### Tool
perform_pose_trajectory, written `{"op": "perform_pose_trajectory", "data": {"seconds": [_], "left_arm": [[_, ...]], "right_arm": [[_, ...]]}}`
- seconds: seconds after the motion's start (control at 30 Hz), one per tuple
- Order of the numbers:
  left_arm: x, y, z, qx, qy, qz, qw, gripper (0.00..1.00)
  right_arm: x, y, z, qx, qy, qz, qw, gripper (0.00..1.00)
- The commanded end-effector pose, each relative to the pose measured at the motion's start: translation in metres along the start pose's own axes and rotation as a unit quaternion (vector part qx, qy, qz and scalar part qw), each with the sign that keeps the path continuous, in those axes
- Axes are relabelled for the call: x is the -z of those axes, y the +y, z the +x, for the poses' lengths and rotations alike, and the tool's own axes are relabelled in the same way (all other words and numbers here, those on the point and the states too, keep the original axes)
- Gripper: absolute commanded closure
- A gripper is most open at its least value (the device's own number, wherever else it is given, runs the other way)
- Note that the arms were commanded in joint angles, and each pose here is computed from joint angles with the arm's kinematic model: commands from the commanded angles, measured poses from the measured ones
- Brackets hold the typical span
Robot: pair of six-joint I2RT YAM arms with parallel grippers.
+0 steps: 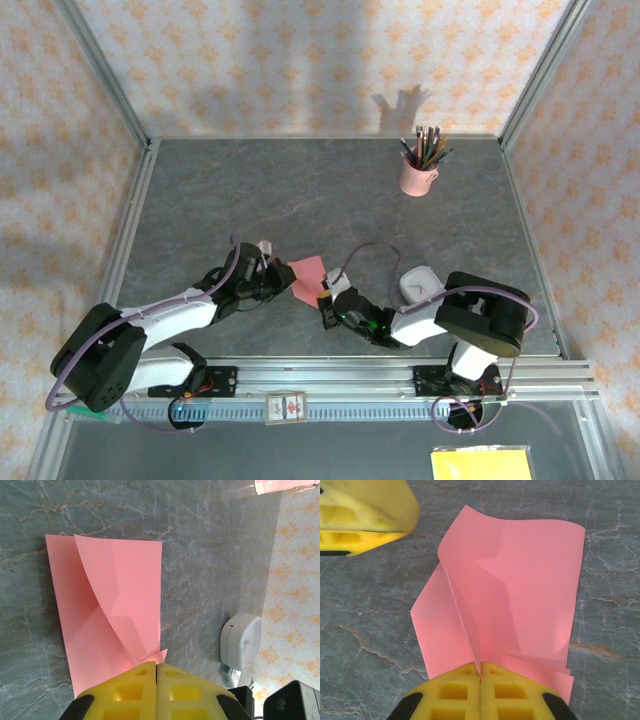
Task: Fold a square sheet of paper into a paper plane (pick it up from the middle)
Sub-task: Fourth fold the wing at the center of the table.
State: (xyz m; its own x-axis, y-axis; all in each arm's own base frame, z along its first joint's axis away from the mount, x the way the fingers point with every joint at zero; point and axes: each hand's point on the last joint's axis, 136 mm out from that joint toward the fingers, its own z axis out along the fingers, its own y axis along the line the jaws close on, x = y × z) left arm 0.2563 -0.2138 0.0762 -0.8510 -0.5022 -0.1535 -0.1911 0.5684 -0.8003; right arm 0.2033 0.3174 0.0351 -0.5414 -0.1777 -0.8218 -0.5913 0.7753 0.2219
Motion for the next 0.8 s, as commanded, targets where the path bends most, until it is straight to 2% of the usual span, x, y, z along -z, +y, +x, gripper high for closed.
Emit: {"op": "perform_pose_trajectory", "data": {"seconds": [0.0, 0.43, 0.77], "left_arm": [[-0.005, 0.000, 0.005, -0.003, 0.009, 0.006, 1.000, 1.00], [-0.020, 0.018, 0.026, 0.009, 0.034, -0.003, 0.999, 1.00], [-0.036, 0.024, 0.023, -0.002, 0.037, -0.014, 0.999, 1.00]], "right_arm": [[0.000, -0.004, 0.001, -0.011, -0.007, 0.004, 1.000, 0.99], [0.004, -0.004, 0.001, -0.066, -0.016, -0.014, 0.998, 1.00], [0.003, -0.001, 0.000, -0.104, -0.017, -0.037, 0.994, 1.00]]}}
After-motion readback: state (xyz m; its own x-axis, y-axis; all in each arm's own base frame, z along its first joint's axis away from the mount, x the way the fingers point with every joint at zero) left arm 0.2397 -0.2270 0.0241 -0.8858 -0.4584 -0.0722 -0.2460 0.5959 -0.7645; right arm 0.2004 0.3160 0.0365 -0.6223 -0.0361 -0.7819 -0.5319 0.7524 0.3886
